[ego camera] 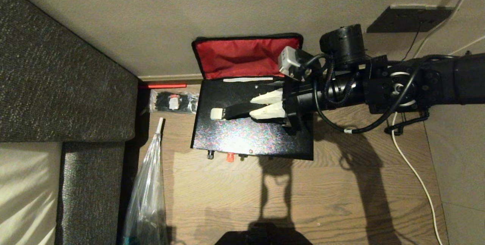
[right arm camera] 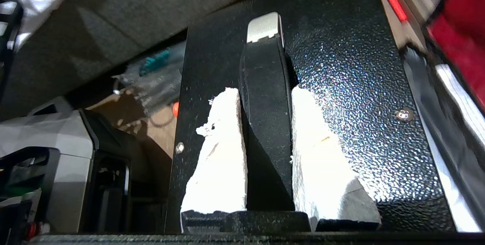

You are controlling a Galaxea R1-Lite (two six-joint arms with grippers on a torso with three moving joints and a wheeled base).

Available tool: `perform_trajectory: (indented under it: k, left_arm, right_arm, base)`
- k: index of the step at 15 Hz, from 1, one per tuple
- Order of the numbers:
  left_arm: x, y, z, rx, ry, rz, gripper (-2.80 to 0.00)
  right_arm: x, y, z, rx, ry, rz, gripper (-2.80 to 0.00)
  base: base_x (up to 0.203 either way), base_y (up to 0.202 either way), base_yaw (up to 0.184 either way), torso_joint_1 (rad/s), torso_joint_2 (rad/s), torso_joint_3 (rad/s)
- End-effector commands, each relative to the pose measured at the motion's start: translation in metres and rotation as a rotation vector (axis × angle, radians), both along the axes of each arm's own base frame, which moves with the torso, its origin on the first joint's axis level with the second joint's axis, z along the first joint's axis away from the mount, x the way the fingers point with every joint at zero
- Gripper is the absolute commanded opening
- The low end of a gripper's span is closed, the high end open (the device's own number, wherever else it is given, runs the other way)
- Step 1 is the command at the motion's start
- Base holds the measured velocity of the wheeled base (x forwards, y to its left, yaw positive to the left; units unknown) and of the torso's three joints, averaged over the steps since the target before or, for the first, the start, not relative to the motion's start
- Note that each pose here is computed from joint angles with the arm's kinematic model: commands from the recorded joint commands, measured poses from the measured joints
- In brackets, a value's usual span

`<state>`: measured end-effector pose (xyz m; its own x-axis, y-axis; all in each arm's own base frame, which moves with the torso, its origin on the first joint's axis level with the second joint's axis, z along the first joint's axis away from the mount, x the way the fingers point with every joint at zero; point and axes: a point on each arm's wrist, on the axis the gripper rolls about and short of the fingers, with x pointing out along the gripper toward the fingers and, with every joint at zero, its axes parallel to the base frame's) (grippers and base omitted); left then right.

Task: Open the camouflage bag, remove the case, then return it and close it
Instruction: Place the black box back, then close the top of the storage box

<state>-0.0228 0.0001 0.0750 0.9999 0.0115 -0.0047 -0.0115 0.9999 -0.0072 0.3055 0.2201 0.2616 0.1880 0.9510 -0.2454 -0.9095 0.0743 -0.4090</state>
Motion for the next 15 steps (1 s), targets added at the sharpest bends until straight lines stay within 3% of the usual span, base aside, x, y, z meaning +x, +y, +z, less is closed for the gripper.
perform_trajectory:
  k: [1, 15]
  left_arm:
    - [0.0, 0.0, -0.001, 0.0, 0.001, 0.001, -2.8]
    - [0.0, 0.0, -0.001, 0.0, 0.001, 0.001, -2.8]
  right_arm:
    - [0.022, 0.002, -0.006, -0.003, 0.0, 0.002, -2.8]
    - [0.085, -0.014, -0.013, 0.032, 0.018, 0.016, -2.8]
  base:
    - [0.0, 0.0, 0.0, 0.0, 0.0, 0.0]
    - [0.0, 0.0, 0.0, 0.0, 0.0, 0.0]
